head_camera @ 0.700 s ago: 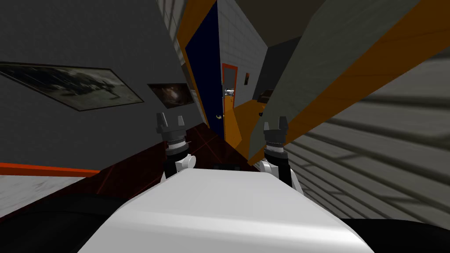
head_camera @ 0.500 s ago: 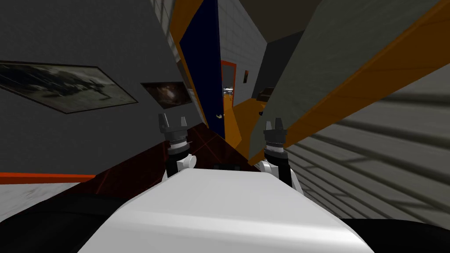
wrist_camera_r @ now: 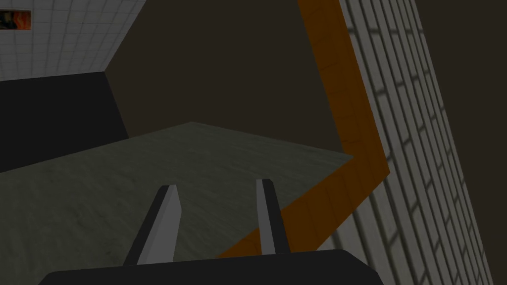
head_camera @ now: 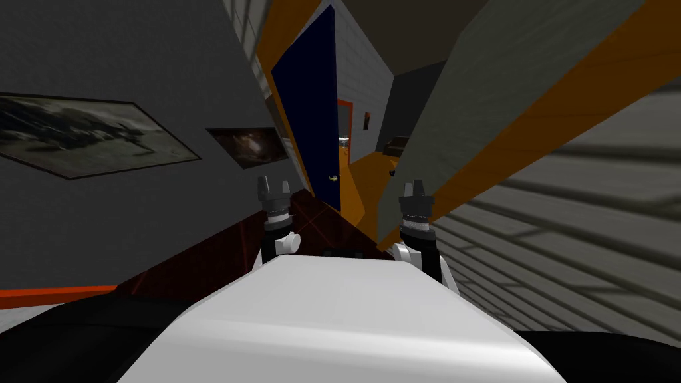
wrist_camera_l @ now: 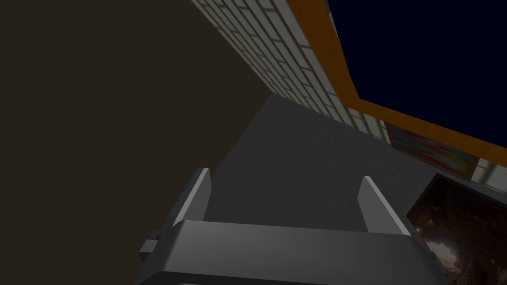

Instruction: Push the door open

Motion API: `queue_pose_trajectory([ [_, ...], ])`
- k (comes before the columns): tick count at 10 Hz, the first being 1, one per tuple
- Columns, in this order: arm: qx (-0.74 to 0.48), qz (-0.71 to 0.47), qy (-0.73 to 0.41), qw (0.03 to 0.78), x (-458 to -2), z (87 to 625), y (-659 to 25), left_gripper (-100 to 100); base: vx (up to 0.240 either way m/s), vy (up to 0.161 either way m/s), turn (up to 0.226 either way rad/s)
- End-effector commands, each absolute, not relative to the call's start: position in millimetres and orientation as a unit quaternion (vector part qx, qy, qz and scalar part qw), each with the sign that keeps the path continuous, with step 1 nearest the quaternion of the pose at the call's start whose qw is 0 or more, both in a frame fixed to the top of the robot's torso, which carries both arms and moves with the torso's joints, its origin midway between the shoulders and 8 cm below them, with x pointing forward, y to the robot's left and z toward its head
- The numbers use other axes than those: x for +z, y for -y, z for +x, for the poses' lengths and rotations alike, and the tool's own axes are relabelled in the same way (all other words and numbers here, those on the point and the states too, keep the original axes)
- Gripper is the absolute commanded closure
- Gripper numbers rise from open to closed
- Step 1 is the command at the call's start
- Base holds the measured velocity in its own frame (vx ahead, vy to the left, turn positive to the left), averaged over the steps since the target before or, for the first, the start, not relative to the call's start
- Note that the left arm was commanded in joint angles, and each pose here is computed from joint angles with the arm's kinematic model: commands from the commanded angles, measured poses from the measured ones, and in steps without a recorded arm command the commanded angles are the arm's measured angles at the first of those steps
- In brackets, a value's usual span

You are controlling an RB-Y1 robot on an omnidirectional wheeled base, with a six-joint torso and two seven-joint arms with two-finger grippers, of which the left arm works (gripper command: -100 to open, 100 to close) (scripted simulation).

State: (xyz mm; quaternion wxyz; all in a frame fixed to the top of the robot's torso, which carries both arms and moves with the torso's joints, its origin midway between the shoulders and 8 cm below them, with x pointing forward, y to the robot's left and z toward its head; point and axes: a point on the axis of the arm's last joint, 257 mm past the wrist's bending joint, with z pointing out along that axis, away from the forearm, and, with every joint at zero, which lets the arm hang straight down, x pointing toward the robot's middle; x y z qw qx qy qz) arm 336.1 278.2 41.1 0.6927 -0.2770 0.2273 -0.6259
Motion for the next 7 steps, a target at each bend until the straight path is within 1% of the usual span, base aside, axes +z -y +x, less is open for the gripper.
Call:
queue_pose_trajectory([
  [1,-0.624,-0.282,-0.236,0.69,31,344,-278,-100,0.089,0.091,-0.096],
  [7,-0.611,-0.308,-0.275,0.676,-21,379,-277,-100,0.081,0.095,-0.127],
])
